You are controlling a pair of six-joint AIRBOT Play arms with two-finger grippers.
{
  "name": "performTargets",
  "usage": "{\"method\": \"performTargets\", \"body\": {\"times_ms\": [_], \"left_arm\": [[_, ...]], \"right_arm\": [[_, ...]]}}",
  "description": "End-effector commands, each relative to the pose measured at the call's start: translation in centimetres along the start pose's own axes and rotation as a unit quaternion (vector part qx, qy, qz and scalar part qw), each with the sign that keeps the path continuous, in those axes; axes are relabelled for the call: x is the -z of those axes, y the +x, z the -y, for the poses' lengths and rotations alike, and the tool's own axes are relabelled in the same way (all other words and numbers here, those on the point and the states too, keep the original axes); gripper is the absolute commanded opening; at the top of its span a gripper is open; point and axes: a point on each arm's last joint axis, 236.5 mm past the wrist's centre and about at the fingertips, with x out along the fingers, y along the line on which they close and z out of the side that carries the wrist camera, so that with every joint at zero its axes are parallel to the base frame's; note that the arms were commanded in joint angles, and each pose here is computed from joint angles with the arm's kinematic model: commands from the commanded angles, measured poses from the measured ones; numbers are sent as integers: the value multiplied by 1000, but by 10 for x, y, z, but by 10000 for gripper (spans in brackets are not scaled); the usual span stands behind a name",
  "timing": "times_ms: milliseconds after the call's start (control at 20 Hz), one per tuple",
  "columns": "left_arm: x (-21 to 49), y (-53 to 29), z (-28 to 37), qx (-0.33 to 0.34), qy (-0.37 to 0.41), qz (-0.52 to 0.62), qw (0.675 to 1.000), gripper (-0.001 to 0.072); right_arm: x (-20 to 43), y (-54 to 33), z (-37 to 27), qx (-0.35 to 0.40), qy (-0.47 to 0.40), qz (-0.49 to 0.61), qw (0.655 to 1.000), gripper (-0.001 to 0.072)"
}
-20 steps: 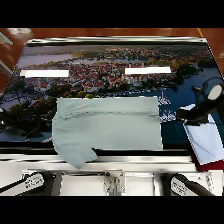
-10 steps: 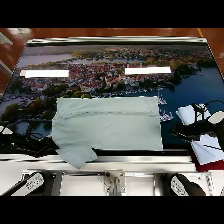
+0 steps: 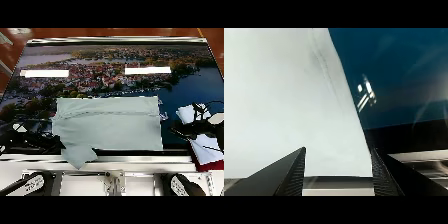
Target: Fold the shirts.
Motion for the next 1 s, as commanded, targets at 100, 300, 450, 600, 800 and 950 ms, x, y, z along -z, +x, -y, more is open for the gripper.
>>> {"method": "performTargets", "body": {"times_ms": [100,300,450,600,800,950], "left_arm": [[8,4,14,23,20,-26,999,39],[12,-11,23,38,38,-29,998,39],[6,-24,27,36,50,1,998,39],[3,-32,33,36,60,22,997,39],[2,-33,38,44,60,28,997,39],[5,-33,39,46,65,21,997,39]], "right_arm": [[12,-2,30,62,-35,-28,997,521],[53,14,33,31,-15,-89,995,581],[51,34,15,-19,17,-67,997,666],[69,53,11,-29,26,-110,993,664],[84,72,-4,-45,22,-155,987,663],[85,83,-10,-40,22,-163,986,653]]}}
